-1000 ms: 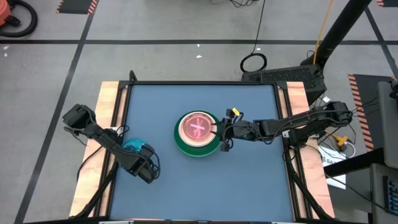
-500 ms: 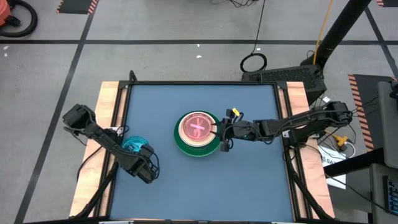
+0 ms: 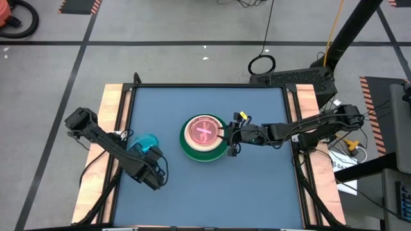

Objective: Stack plastic plates
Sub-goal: Stack the transparent blue plate on top of the transparent pink plate

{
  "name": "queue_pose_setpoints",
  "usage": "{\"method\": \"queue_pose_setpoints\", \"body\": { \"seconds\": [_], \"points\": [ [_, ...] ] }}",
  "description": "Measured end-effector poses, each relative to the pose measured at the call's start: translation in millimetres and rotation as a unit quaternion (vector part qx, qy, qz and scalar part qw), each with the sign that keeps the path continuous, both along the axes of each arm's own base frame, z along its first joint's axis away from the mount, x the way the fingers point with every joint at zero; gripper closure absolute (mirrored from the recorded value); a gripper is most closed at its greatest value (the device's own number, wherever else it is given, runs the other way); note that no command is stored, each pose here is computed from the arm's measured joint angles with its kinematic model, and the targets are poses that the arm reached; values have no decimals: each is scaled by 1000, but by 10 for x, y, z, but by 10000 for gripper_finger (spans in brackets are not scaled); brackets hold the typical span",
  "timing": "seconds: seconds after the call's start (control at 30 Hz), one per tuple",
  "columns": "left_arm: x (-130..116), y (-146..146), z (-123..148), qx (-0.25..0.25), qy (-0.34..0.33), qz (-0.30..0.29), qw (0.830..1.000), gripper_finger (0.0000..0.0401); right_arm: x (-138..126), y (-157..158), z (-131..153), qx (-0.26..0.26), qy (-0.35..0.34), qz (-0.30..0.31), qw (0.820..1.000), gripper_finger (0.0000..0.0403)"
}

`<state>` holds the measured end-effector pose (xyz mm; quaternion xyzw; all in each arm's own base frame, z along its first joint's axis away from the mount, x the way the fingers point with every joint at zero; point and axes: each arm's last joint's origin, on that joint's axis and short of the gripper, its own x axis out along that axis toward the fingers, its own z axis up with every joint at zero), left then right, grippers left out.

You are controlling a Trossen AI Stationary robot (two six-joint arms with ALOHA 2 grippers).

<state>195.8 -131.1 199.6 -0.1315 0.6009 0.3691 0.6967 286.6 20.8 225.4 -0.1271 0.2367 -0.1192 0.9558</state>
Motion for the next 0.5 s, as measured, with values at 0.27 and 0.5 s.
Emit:
{"method": "queue_pose_setpoints", "body": {
  "seconds": [0.27, 0.5],
  "points": [
    [194, 85, 486, 102, -37, -80, 991, 397, 0, 0, 0, -2, 1, 1, 1000, 264],
    [488, 192, 686, 143, -83, -173, 971, 397, 0, 0, 0, -7, 2, 4, 1000, 264]
  ]
}}
